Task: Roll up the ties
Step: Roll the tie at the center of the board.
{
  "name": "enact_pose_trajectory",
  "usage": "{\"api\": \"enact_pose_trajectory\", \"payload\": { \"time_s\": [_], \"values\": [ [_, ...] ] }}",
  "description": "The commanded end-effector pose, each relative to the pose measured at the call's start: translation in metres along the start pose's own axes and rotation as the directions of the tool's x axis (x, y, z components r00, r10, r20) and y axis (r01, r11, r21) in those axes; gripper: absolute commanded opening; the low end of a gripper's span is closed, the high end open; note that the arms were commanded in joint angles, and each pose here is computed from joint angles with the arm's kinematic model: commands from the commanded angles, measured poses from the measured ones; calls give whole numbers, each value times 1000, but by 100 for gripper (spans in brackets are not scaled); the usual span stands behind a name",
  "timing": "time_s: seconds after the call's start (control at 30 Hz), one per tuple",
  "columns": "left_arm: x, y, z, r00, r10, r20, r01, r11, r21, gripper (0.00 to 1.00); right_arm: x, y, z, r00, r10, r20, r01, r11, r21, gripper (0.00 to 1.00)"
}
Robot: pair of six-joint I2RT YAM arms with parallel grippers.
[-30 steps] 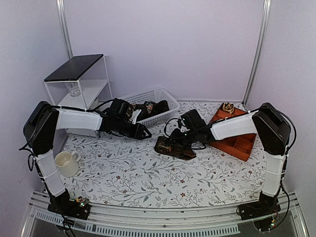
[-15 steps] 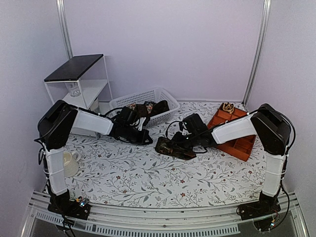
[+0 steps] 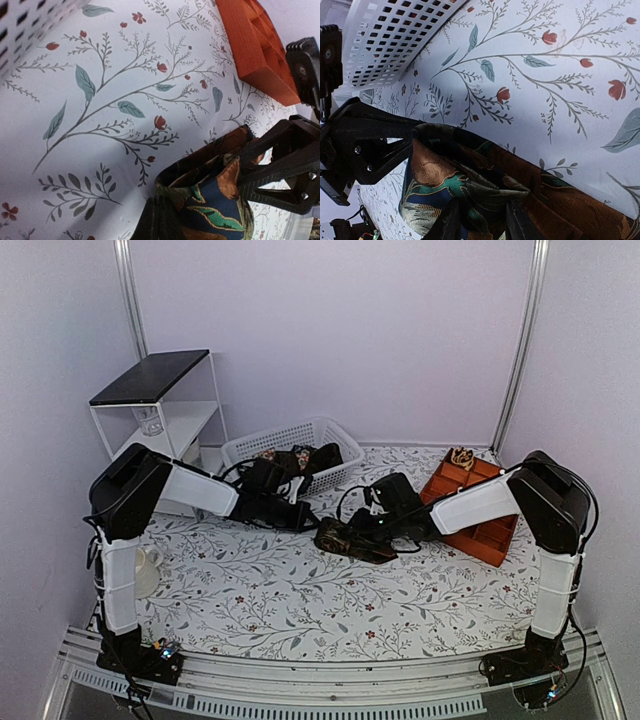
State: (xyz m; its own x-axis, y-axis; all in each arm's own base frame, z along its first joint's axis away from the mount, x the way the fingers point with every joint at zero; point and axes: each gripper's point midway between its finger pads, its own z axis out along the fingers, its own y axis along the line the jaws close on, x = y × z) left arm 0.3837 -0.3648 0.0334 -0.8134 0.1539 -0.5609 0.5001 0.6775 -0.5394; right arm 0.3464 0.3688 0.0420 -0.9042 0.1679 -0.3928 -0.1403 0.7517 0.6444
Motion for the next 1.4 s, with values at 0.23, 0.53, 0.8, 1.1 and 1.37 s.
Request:
{"api": "enact_pose_trajectory", "payload": {
  "time_s": [0.23, 0.53, 0.8, 1.1, 1.37],
  "values": [
    [43, 35, -11, 981, -146, -124, 133, 985, -111, 0, 5, -1, -10, 1000, -19, -12, 19, 1000, 6, 37],
    [43, 5, -2, 975, -162, -152, 170, 985, 40, 0, 2, 18, -18, 999, -39, -20, 38, 997, -61, 36],
    [20, -33, -14, 984, -139, -108, 155, 977, 149, 0, 9, 3, -22, 999, -31, -15, 31, 999, -18, 31],
    [14, -53, -16, 986, -129, -107, 146, 972, 182, 0, 8, -2, -35, 999, -41, 15, 41, 999, 2, 35],
    [15, -75, -13, 986, -108, -126, 130, 974, 183, 0, 7, -6, -40, 999, -42, 32, 43, 999, -14, 24]
  ]
}}
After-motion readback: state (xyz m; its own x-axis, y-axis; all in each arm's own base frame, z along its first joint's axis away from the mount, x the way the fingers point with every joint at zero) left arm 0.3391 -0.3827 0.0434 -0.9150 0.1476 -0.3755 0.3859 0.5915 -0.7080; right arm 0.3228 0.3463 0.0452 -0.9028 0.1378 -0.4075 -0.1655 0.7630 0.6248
